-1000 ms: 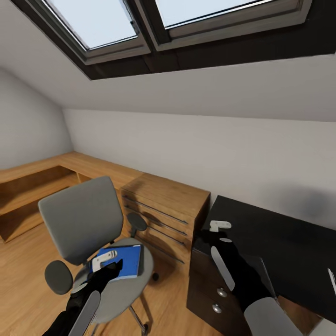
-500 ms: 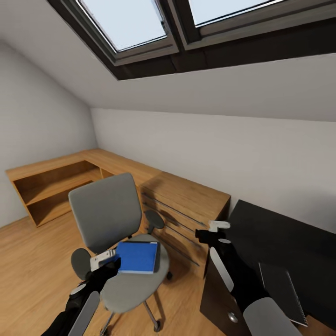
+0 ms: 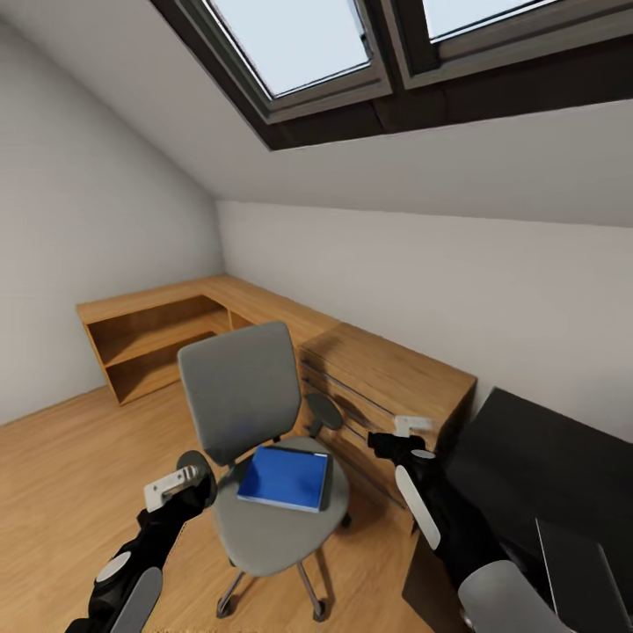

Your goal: In the bedroom, organize the workspace by keeping the computer under the desk, ensuring the monitor is on the desk, placing the keyboard on the desk next to the monitor, placing the mouse on the desk next to the keyboard, moving the folder from the swivel chair onto the desk next to the mouse, stacking the notebook on top of the folder with the pen on top of the notebook, and positioning the swivel chair next to the desk.

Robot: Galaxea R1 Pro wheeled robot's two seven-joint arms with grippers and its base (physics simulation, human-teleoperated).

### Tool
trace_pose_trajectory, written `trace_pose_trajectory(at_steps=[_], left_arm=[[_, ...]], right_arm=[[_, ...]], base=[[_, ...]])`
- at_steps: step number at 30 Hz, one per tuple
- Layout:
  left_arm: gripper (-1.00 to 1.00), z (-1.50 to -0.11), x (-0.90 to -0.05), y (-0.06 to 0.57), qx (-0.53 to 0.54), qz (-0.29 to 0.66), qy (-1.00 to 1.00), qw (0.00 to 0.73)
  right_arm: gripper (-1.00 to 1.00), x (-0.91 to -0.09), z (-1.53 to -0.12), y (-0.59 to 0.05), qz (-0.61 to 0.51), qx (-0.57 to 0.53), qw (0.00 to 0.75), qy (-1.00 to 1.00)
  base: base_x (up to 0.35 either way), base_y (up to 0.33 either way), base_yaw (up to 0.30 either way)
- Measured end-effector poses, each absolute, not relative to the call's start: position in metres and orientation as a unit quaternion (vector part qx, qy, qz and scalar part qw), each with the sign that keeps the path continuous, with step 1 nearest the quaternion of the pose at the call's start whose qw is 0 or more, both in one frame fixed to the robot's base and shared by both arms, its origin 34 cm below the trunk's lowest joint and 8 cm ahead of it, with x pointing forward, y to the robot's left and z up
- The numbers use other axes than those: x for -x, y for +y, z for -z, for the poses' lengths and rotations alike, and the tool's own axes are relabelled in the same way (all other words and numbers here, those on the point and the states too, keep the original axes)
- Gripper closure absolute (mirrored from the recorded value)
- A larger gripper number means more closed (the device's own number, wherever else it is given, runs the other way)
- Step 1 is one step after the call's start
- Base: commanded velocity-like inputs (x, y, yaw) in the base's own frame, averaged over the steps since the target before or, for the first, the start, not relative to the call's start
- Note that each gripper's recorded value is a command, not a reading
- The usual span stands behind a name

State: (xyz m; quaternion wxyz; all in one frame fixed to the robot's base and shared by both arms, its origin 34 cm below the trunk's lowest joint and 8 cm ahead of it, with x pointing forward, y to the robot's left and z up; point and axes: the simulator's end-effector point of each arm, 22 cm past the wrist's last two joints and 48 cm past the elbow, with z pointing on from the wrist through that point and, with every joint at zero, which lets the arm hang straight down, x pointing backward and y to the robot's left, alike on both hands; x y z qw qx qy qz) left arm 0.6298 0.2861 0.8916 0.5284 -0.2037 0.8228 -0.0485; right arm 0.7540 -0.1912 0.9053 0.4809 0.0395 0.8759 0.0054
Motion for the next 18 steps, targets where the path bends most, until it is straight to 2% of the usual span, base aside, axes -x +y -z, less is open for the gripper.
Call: trace_pose_trajectory(at_steps=[6, 18], left_arm=[[-1.0, -0.89, -0.629, 0.291, 0.212, 0.049, 0.822, 0.526], [-1.0, -0.888, -0.627, 0.32, 0.255, 0.047, 0.813, 0.522]], right_arm=[[-1.0, -0.754, -0.904, -0.191, -0.005, -0.039, 0.48, 0.877], [-1.0, -0.75, -0.893, -0.184, -0.004, -0.026, 0.472, 0.881]], base=[[0.041, 0.041, 0.277], [0.204, 0.215, 0.277]])
